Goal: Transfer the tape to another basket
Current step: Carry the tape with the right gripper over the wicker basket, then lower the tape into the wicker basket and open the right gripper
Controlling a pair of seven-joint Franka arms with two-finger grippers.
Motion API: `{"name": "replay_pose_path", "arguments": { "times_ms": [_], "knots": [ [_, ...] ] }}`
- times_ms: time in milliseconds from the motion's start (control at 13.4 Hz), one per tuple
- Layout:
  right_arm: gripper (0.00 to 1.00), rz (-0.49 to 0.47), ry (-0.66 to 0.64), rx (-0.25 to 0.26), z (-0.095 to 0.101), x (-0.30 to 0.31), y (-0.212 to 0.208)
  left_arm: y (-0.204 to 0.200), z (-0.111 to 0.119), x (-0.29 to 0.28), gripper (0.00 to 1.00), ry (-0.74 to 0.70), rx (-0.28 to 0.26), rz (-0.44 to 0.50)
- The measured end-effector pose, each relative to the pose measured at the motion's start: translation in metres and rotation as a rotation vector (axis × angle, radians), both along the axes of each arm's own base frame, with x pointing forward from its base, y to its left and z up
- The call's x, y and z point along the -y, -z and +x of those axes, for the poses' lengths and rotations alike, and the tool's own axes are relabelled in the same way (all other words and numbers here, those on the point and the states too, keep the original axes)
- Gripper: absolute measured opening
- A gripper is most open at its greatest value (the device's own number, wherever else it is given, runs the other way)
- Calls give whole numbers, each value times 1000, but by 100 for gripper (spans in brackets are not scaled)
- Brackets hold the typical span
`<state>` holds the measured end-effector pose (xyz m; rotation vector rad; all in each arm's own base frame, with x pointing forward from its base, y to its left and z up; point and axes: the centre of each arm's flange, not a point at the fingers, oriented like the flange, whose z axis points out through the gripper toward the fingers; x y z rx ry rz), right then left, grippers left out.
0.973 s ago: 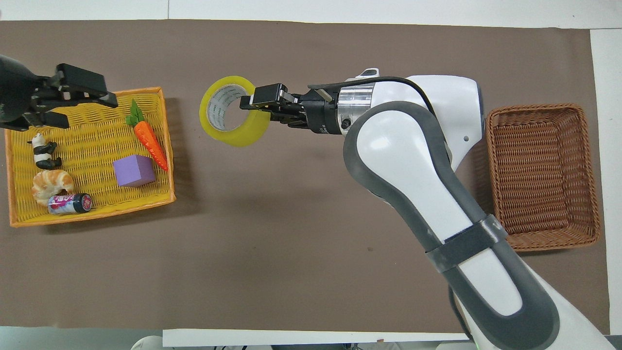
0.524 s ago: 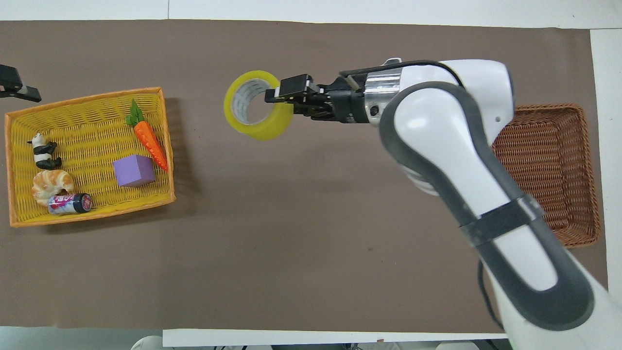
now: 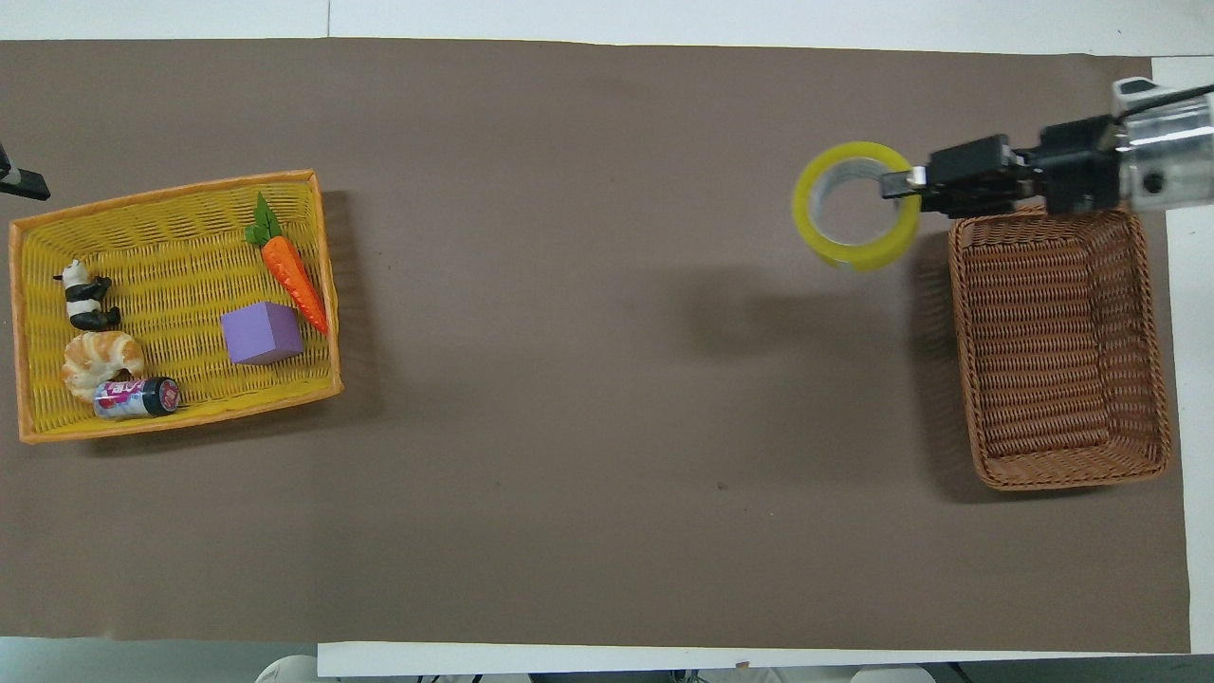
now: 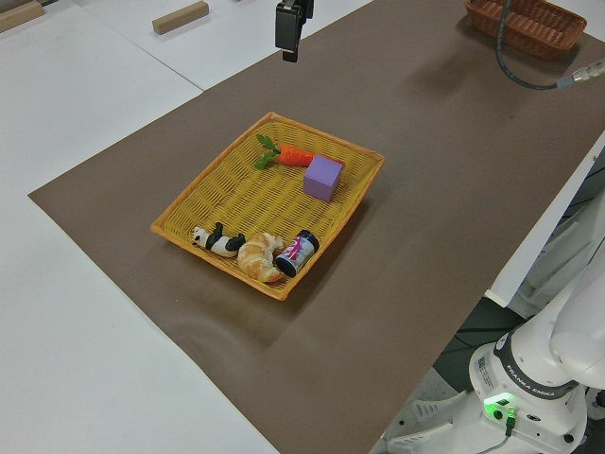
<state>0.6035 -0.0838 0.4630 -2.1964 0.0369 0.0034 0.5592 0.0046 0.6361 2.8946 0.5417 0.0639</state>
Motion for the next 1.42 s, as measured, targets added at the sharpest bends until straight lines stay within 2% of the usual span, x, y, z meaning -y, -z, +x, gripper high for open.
{"name": "replay_pose_path", "arguments": {
  "times_ms": [225, 449, 749, 898, 1348, 1422],
  "knots": [
    [54, -91, -4, 15, -54, 129, 17, 2, -1, 12, 100, 58, -4, 141],
    [54, -96, -20, 22, -98, 183, 60, 4, -8, 19, 100, 110, -64, 213],
    [54, -133, -33, 34, -106, 184, 125, 5, -11, 21, 100, 192, -96, 292],
    [54, -153, -38, 37, -110, 183, 142, 10, -9, 28, 100, 218, -104, 301],
    [54, -206, -124, 66, -115, 182, 145, 18, -3, 12, 100, 201, -123, 304],
    [62, -231, -136, 66, -115, 185, 145, 18, -3, 10, 100, 198, -123, 303]
  ]
}}
